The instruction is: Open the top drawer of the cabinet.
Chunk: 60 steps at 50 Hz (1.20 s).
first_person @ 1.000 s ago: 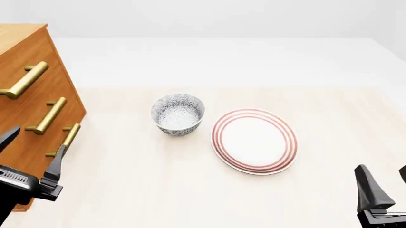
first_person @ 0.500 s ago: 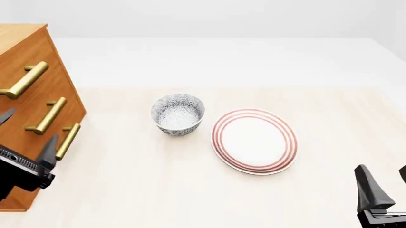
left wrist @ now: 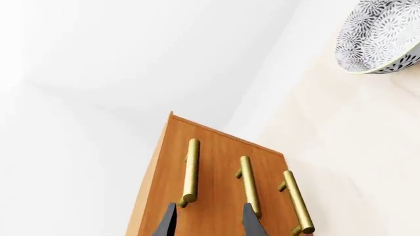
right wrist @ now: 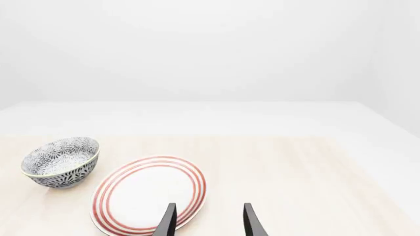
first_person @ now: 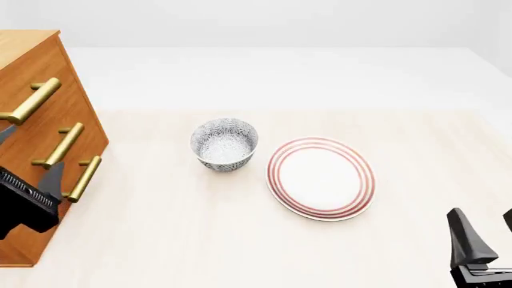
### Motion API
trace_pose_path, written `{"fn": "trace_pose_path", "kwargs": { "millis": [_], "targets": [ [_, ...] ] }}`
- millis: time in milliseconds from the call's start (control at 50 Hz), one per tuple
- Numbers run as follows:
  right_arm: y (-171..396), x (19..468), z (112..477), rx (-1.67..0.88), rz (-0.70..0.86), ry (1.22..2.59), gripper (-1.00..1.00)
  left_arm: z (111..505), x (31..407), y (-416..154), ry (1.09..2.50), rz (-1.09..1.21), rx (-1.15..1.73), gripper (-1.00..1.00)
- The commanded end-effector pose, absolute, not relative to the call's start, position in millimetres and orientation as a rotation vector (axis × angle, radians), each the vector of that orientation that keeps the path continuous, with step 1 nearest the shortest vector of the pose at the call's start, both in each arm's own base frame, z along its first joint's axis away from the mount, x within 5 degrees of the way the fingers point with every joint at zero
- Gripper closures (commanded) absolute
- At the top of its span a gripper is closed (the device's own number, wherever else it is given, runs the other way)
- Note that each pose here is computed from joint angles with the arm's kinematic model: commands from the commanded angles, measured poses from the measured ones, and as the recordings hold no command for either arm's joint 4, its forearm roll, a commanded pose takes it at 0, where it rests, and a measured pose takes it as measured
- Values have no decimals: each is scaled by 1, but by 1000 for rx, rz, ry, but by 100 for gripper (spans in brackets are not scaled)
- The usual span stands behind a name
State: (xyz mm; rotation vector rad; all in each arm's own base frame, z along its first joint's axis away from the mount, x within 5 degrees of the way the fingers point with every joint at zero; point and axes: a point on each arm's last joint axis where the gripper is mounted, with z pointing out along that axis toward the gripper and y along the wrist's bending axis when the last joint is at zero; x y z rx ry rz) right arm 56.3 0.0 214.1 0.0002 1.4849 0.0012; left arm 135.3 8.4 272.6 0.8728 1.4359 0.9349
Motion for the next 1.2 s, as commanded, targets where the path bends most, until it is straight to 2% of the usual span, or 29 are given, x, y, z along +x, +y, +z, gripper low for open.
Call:
{"fn": "trace_pose_path", "kwargs": {
  "millis": [20,320,420,1200],
  "targets": [
    [0,56,214,0,1,1485,-100,273,141,11,1412,1010,932,-100],
    [0,56,214,0,1,1485,-100,281,158,14,1375,1086,979,-100],
    [0,56,214,0,1,1485,-100,271,163,17,1367,1138,1015,-100],
    [0,56,214,0,1,1485,-100,281,189,31,1378,1205,967,-100]
  ]
}}
